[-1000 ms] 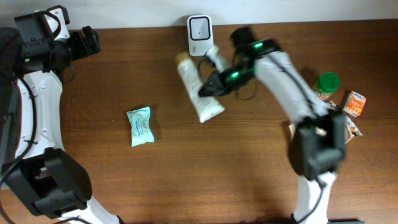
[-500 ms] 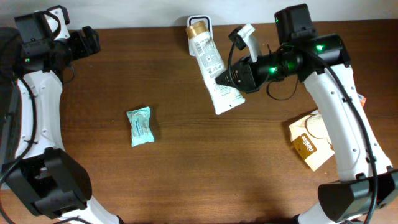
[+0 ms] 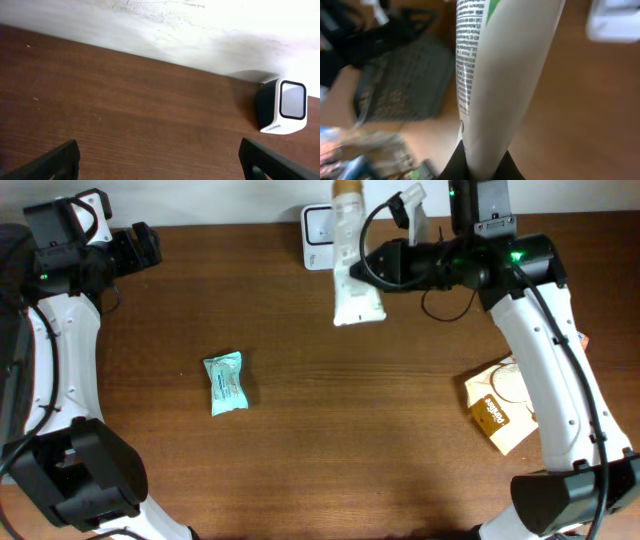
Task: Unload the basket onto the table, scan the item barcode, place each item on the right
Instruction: 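Hold the white tube under the barcode scanner with right gripper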
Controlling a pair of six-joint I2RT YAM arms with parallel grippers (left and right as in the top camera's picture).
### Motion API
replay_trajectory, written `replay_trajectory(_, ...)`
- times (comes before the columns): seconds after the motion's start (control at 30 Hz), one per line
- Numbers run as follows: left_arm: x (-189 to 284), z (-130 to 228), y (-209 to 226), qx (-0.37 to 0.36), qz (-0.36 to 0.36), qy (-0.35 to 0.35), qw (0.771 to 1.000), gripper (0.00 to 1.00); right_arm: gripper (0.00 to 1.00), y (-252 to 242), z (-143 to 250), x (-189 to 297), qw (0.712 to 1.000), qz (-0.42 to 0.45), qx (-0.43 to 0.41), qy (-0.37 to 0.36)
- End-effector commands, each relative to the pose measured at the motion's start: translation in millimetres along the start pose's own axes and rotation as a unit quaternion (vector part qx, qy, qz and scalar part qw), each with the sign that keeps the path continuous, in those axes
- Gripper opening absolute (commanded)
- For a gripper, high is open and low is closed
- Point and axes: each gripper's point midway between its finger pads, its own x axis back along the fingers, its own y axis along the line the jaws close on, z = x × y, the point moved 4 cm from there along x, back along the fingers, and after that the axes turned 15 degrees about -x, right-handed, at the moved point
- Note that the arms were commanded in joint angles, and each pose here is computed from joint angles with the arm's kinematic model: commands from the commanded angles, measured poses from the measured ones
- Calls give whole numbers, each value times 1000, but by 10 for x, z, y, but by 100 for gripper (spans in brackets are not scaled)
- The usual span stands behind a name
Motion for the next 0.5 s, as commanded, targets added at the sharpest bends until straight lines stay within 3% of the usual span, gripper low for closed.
replay_trajectory(0.0, -11, -24, -4, -11, 1, -3, 1000, 99, 4, 53, -484, 164, 973, 119, 142, -136)
replay_trajectory(0.17, -11, -24, -4, -11, 1, -3, 1000, 99, 4, -157, -878, -128, 884, 320, 245, -236)
replay_trajectory(0.3, -11, -24, -4, -11, 1, -3, 1000, 99, 4, -360, -1073, -614, 818, 403, 335, -237)
replay_trajectory(0.47, -13, -23, -4, -11, 1, -3, 1000, 99, 4, -815, -1220, -1132, 766, 461, 397, -206)
